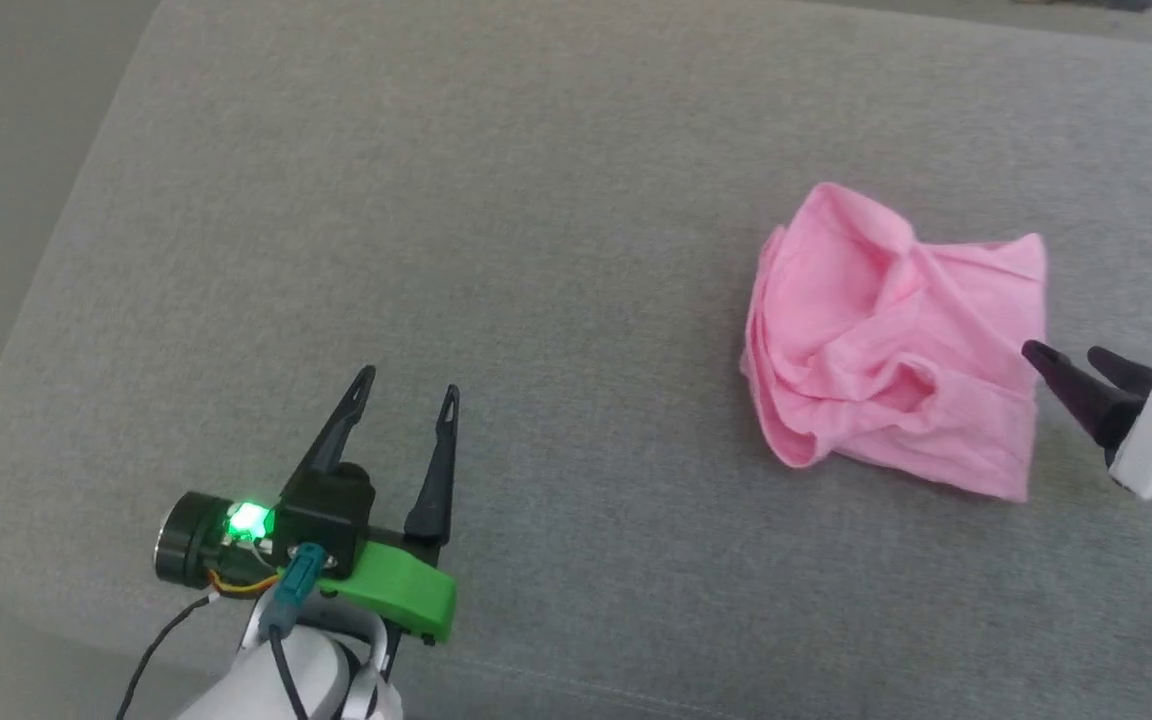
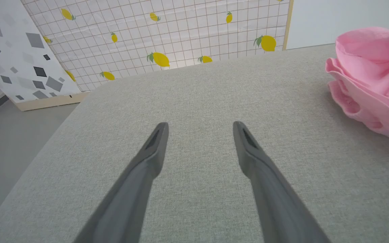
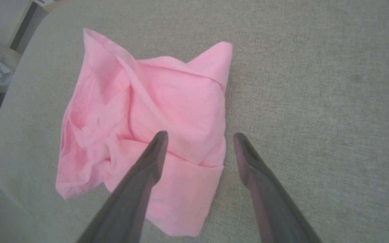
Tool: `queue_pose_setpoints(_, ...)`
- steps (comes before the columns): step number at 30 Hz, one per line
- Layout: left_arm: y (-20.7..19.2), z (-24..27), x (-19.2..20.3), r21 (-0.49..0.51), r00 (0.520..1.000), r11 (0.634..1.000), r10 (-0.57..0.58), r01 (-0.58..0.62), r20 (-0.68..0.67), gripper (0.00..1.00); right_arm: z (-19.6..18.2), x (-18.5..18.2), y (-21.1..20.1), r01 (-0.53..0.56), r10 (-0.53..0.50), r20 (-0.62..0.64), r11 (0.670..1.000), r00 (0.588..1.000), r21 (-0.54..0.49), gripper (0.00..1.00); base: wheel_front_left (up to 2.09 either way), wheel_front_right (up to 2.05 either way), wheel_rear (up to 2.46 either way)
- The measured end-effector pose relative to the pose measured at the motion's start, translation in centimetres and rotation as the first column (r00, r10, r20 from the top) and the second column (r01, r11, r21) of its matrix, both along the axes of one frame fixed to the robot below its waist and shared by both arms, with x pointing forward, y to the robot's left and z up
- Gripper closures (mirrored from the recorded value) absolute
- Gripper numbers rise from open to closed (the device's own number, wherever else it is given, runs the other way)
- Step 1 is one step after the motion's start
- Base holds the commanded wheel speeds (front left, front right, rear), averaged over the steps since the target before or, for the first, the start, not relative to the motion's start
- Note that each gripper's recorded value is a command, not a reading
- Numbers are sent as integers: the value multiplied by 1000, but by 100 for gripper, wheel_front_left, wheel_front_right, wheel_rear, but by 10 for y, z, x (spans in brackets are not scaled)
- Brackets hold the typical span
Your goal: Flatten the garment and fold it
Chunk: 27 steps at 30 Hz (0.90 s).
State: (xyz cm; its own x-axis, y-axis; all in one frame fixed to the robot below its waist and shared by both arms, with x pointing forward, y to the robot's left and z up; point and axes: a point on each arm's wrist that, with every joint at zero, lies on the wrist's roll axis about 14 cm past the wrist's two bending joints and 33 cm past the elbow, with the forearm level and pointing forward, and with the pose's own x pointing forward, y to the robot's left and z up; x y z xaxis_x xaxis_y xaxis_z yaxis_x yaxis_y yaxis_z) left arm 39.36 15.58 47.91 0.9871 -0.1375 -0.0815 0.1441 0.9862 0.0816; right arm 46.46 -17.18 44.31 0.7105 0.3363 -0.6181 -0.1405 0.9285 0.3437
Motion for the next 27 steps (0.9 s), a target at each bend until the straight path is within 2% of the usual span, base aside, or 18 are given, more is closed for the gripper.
queue_pose_setpoints(4, 8, -7, 0, 1, 999, 999, 33, -33, -17, 0, -34, 4, 7, -26, 19, -145, 998, 989, -49, 0, 0, 0, 0)
queue_pose_setpoints(7, 15, -14, -2, 8, 998, 998, 59, -59, -37, 0, -53, 2, 26, -64, 54, -214, 997, 975, -38, 0, 0, 0, 0)
queue_pose_setpoints(10, 20, -19, -4, 15, 996, 997, 79, -78, -52, 0, -65, 1, 44, -98, 90, -247, 995, 965, -23, 0, 0, 0, 0)
queue_pose_setpoints(14, 24, -23, -4, 17, 994, 996, 94, -93, -63, 0, -75, 4, 52, -140, 120, -256, 988, 959, -60, 0, 0, 0, 0)
queue_pose_setpoints(15, 26, -24, -4, 20, 993, 995, 97, -96, -65, 0, -77, 4, 54, -152, 130, -254, 986, 958, -71, 35, 0, 0, 0)
queue_pose_setpoints(16, 26, -25, -4, 22, 993, 995, 101, -99, -67, 0, -78, 5, 55, -161, 137, -249, 984, 959, -81, 100, 0, 0, 0)
queue_pose_setpoints(23, 25, -24, -5, 21, 993, 995, 97, -96, -62, 0, -64, 14, 56, -210, 189, -135, 964, 973, -163, 100, 0, 0, 0)
queue_pose_setpoints(27, 19, -19, -3, 12, 996, 997, 75, -75, -46, 0, -41, 15, 48, -289, 288, -48, 909, 957, -301, 100, 0, 0, 0)
